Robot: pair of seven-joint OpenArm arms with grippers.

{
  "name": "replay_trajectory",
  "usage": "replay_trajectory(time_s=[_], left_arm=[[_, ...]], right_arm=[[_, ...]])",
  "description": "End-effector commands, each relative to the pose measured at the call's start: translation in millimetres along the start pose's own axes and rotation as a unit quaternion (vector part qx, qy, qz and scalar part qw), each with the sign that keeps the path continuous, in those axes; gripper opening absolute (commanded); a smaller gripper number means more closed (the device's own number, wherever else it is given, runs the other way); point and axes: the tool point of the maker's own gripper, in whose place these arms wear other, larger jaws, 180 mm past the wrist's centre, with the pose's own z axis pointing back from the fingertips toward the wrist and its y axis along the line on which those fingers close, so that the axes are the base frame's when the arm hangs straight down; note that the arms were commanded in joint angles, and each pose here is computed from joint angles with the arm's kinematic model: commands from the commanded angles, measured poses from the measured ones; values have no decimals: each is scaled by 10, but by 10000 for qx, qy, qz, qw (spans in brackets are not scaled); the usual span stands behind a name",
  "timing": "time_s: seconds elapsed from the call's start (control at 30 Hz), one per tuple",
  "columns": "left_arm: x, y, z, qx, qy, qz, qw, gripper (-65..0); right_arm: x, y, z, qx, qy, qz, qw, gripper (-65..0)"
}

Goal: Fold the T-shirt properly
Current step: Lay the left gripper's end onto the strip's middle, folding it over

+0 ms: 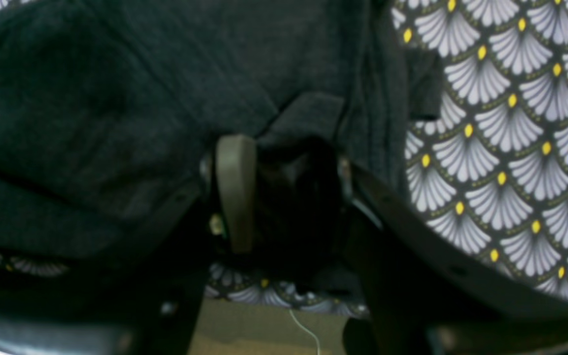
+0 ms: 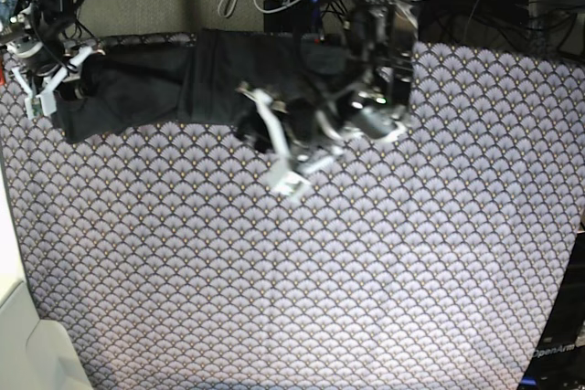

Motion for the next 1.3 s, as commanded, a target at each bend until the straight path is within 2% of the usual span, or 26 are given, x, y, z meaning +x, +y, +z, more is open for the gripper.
replay_trajectory(time_s=[0.0,0.1,0.2,0.33,0.43,0.6,0.77,0.97,1.13,1.27], left_arm=[[-13,84,68,52,-30,37,10000,-454],[-270,372,218,383,297,233,9986,-451],[-462,527,335,597,488,358,9964,-451],[-645,632,425,756,602,613,9934,-417],[-716,622,437,757,652,673,9927,-392],[-594,575,483,635,408,683,9948,-393],[-503,588,591,492,210,664,9964,-393],[-515,788,726,735,121,803,9940,-393],[-553,891,784,868,99,937,9918,-393],[-558,895,787,872,111,933,9917,-393]], right_arm=[[191,-95,72,-85,-259,181,9995,-425],[272,-126,120,-155,-355,263,9989,-417],[377,-236,225,-363,-520,282,9976,-366],[436,-277,249,-432,-583,296,9969,-300],[438,-310,212,-460,-443,275,9976,-290],[416,-417,134,-501,-178,206,9984,-290],[496,-489,137,-590,-277,152,9978,-290],[475,-527,166,-651,-287,84,9974,-289],[313,-538,160,-650,171,44,9977,-283],[318,-548,139,-654,326,36,9973,-235]])
